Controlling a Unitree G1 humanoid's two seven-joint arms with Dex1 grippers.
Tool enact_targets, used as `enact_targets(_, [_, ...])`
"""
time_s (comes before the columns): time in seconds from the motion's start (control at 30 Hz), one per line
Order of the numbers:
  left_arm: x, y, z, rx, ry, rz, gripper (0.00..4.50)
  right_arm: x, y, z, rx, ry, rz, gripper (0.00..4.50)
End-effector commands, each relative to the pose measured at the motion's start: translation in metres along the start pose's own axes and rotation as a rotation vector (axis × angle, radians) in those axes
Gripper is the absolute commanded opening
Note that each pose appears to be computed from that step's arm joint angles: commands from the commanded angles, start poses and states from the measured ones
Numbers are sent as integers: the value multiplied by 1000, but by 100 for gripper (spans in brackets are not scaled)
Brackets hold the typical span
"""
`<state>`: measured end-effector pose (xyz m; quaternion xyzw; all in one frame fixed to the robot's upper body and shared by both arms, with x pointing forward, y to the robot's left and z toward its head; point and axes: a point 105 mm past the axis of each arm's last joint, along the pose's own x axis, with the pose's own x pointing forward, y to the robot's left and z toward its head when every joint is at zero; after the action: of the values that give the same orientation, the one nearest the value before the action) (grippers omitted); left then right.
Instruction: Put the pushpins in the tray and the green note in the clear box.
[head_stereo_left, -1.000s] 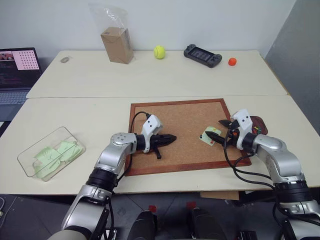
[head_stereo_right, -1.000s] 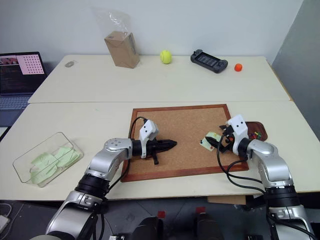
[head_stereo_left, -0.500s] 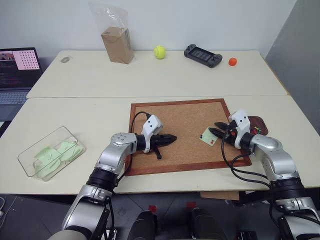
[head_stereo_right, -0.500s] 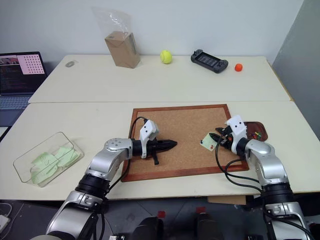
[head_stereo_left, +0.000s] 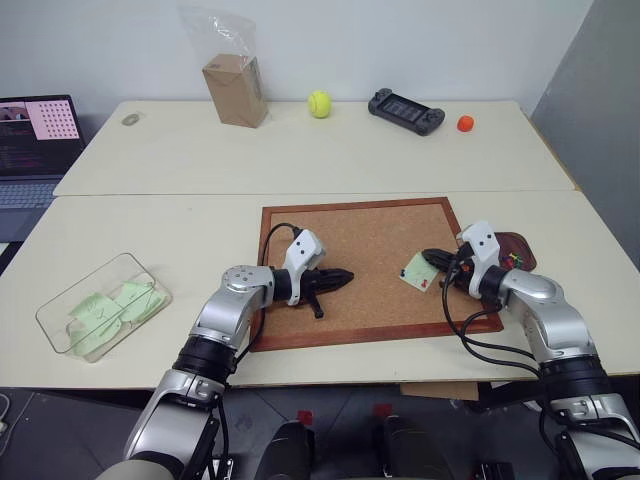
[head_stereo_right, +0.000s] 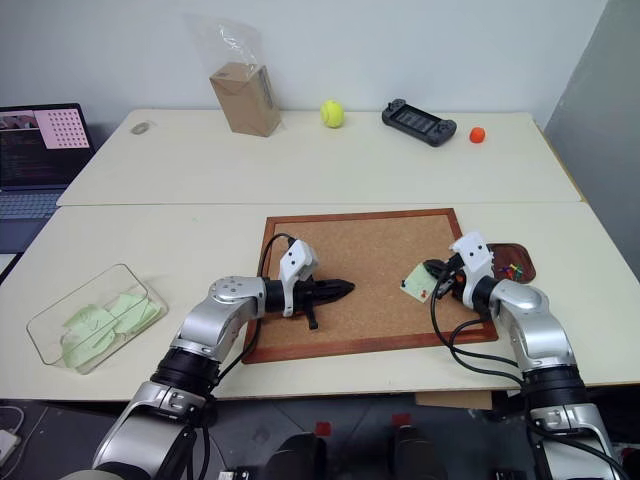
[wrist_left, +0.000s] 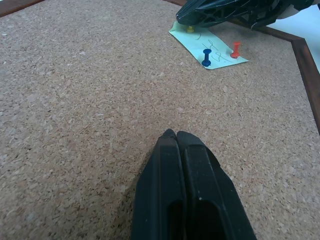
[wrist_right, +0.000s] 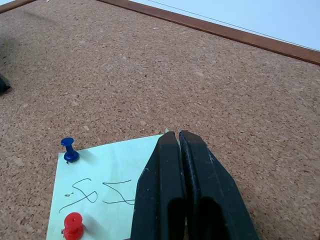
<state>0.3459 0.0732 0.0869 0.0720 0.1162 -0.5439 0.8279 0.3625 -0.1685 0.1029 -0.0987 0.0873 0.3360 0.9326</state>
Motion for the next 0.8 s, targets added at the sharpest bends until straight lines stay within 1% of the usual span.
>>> enact_targets(0.03, [2, 0, 0, 17, 11, 1, 0, -4, -5, 20, 22, -68, 6, 1])
enact_targets(0.17, [3, 0, 0, 10, 8, 4, 0, -7, -8, 26, 48, -93, 2, 1])
enact_targets(0.33, [5, -2, 1, 1, 5, 0, 0, -10, -10, 27, 55, -93, -2, 1])
enact_targets(0.57, [6, -1, -2, 4, 13, 9, 0, -12, -11, 30, 48, -96, -14, 1])
enact_targets(0.8, [6, -2, -3, 0, 16, 7, 0, -16, -13, 42, 17, -125, -24, 1])
